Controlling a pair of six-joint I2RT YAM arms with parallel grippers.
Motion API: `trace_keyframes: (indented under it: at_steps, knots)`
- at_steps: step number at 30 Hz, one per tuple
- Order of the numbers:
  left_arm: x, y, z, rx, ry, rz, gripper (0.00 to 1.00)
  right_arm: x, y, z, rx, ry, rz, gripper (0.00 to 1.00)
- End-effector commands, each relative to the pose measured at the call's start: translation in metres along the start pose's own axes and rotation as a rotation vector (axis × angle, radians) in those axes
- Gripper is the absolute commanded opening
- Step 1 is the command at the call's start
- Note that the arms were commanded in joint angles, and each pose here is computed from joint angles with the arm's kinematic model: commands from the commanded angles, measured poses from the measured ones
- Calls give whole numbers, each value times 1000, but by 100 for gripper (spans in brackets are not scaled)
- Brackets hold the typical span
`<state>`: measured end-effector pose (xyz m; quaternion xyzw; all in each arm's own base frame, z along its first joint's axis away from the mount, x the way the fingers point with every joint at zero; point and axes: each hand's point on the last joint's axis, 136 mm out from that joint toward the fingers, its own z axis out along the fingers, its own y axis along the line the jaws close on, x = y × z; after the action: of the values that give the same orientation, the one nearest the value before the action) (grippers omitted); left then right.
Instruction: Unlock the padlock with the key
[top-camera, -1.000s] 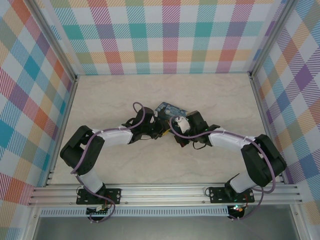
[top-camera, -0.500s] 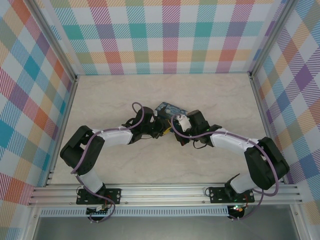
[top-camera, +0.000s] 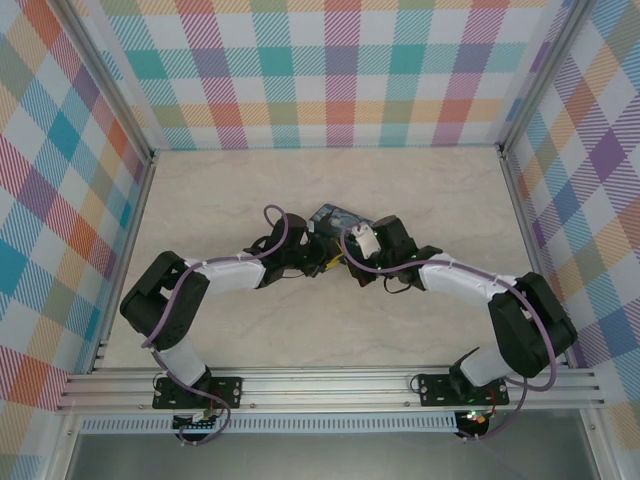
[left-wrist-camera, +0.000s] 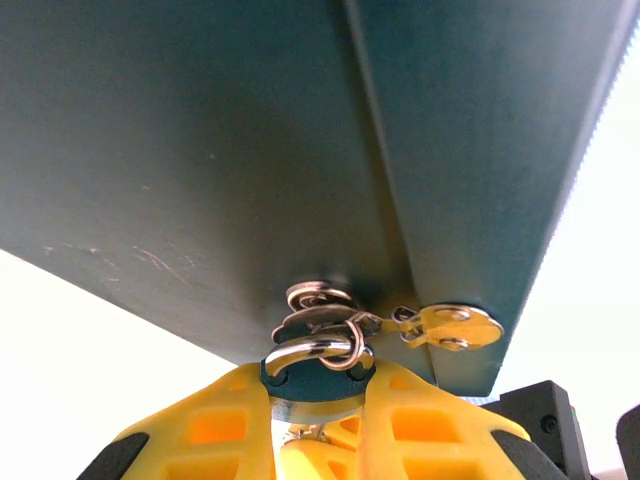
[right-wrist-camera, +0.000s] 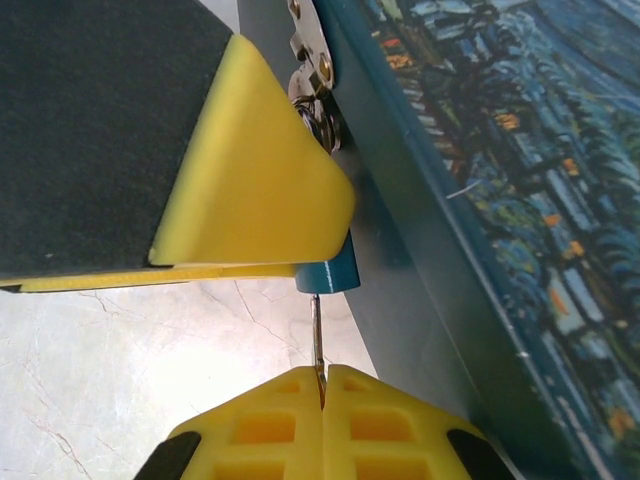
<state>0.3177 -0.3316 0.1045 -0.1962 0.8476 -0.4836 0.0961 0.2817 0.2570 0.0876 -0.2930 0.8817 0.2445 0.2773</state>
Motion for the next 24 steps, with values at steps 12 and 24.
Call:
trace_keyframes:
  at_steps: [12, 24]
  knots:
    - [11, -12, -2, 53, 29, 21, 8, -16, -2, 1, 20, -32, 0, 4]
    - [17, -10, -5, 41, 54, 18, 7, -45, 4, -12, 13, -174, -54, 4]
